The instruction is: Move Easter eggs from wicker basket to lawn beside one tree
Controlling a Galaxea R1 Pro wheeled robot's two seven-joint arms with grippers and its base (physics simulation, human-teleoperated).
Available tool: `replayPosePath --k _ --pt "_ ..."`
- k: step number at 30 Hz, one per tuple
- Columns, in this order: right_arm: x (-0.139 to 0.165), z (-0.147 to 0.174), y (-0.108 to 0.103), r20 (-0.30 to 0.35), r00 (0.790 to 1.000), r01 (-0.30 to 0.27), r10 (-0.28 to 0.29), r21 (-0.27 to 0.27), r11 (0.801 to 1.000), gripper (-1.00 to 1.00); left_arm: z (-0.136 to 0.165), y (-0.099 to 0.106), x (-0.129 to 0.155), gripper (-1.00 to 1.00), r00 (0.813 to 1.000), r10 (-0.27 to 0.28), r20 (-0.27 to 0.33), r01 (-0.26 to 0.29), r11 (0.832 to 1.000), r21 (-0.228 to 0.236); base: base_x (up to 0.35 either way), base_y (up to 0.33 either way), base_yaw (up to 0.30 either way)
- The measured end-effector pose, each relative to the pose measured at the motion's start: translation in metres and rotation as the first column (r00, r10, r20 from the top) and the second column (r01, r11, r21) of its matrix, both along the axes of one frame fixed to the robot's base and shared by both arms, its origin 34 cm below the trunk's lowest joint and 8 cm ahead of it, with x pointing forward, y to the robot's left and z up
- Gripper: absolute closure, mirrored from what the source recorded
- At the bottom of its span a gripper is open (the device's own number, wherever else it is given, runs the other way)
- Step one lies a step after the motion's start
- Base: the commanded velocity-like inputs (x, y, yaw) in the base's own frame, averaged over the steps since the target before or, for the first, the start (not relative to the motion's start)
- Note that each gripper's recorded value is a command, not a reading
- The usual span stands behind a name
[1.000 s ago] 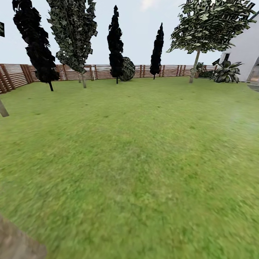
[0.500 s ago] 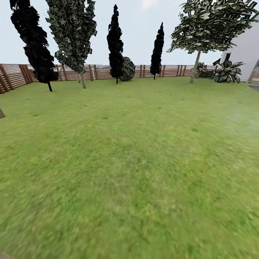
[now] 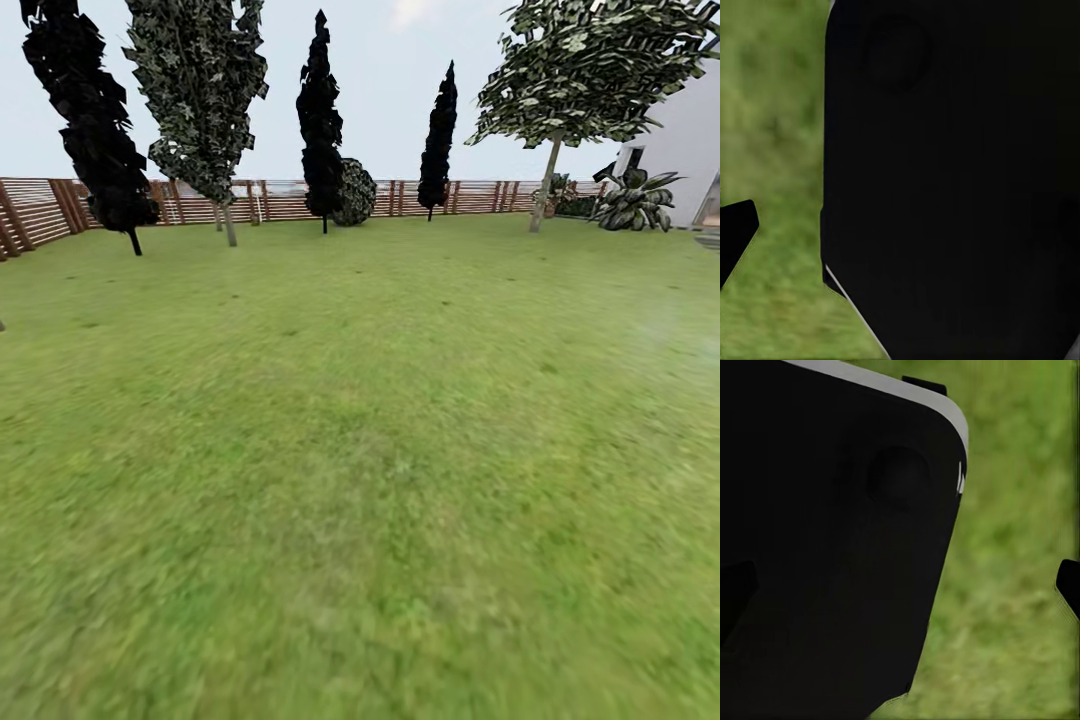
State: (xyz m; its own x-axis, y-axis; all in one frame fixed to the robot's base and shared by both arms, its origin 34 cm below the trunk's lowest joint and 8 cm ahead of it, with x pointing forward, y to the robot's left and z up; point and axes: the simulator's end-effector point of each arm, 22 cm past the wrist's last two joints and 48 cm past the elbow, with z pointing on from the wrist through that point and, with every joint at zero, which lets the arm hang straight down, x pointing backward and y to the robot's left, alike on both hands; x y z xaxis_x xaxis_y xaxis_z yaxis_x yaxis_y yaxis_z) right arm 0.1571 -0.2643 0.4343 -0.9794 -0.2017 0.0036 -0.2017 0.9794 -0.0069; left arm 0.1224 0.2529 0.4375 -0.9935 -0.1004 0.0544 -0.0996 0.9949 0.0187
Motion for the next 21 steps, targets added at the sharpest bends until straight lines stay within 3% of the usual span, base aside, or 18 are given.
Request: replayPosePath --k 13,21 --pt "-0.0011 0.0001 -0.0047 -0.003 1.000 -0.017 0.017 -0.005 1.000 -1.00 0.0000 0.0001 0.0000 -1.00 1.000 0.000 0.000 0.000 1.000 0.000 0.326 0.000 0.000" --pt "-0.0032 0.0001 0.0005 -0.008 0.995 -0.100 0.100 0.005 0.995 -1.00 0.0000 0.0001 0.0000 -1.00 1.000 0.000 0.000 0.000 1.000 0.000 0.326 0.000 0.000"
